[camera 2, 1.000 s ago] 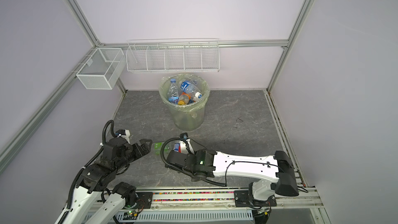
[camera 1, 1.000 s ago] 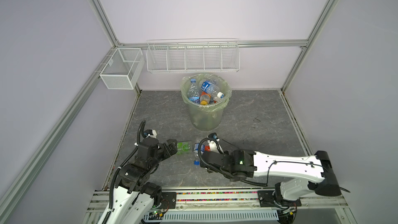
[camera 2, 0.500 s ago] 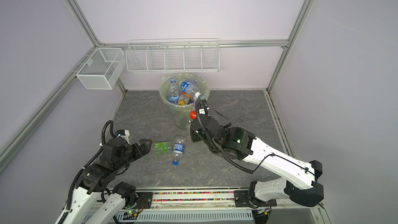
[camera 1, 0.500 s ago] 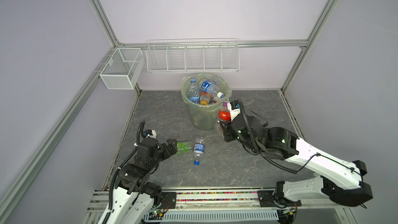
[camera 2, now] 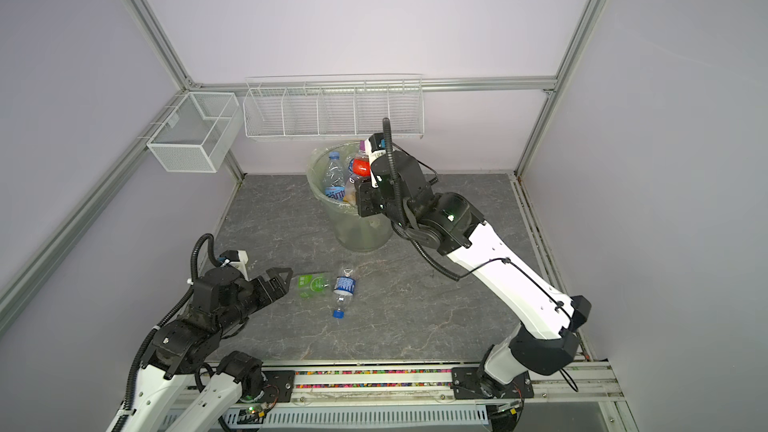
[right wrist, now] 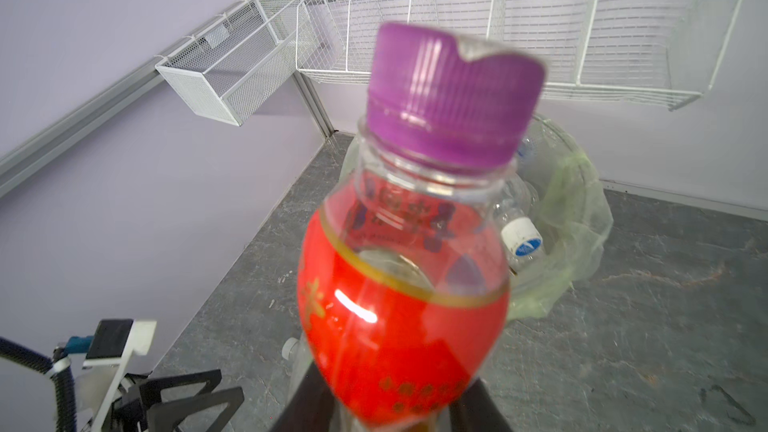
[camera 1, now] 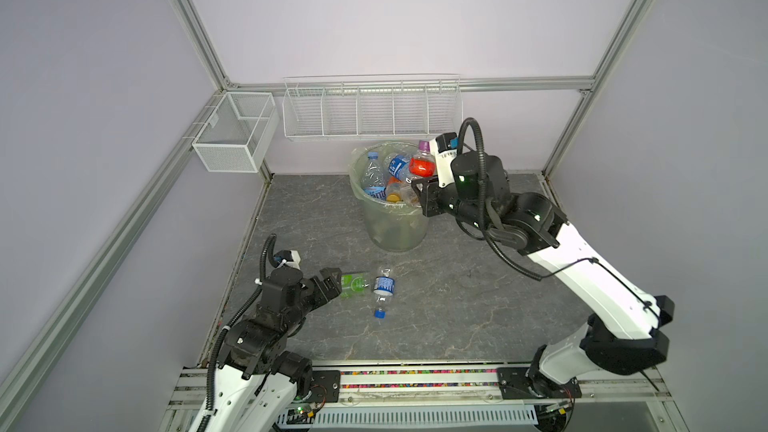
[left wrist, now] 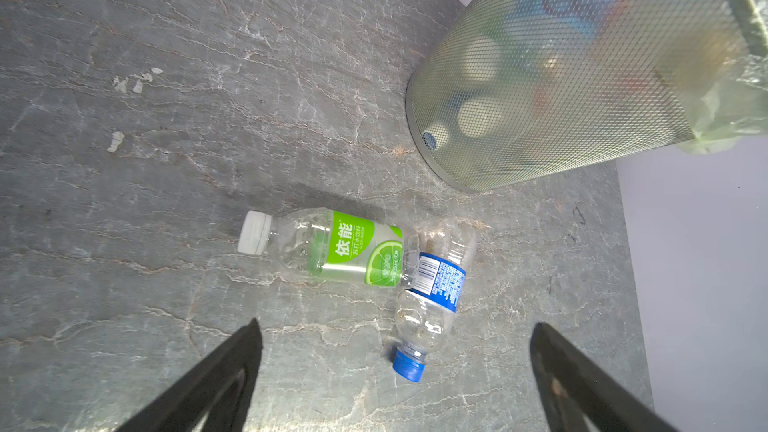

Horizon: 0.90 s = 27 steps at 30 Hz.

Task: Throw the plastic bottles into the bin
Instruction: 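Carry the red-labelled bottle over the wastebasket and open the right gripper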

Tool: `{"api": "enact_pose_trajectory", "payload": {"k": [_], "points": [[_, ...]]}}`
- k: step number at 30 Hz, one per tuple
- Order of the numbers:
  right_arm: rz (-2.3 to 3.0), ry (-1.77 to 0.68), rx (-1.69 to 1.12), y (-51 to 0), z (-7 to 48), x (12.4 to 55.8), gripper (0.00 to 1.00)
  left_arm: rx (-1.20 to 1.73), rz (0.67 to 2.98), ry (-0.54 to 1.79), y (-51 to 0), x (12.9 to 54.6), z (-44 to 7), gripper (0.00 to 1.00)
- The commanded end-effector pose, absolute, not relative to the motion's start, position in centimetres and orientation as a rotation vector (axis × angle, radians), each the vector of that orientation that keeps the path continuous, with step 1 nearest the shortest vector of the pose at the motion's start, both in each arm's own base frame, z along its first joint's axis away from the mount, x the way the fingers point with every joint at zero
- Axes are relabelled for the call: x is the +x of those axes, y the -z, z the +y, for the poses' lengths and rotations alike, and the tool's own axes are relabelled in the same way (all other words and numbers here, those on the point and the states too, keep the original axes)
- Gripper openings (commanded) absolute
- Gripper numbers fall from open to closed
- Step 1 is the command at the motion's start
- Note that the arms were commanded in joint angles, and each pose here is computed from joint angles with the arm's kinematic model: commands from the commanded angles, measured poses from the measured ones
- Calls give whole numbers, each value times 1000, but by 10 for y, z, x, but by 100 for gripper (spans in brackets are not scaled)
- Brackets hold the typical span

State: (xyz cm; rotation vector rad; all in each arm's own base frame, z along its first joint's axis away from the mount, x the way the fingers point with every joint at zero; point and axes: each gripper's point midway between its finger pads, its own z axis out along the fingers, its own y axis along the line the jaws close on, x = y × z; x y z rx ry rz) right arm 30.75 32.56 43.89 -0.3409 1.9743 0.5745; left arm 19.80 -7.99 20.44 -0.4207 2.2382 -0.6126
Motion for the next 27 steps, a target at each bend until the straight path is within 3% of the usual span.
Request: {"api": "enact_pose_trajectory", "payload": {"k": [1, 7, 8, 11, 12, 13, 27], "points": [[1990, -596, -424, -433, 348, 323, 15, -437, 2208, 649, -218, 196, -80, 100], [2058, -529, -432, -403, 375, 379, 19, -443, 2196, 666, -221, 194, -80, 100], [2077, -515, -435, -396, 377, 387, 28, -443, 2195, 667, -222, 193, -80, 100], [2156, -480, -445, -369, 379, 396, 86, -445, 2189, 671, -223, 191, -79, 100], [2168, -459, -440, -365, 377, 397, 93, -445, 2187, 671, -223, 191, -79, 100], [2172, -440, -437, -362, 375, 399, 89, -444, 2186, 672, -223, 190, -78, 100], [2030, -478, -372, -426, 342, 365, 88, -448, 2195, 698, -217, 193, -84, 100]]}}
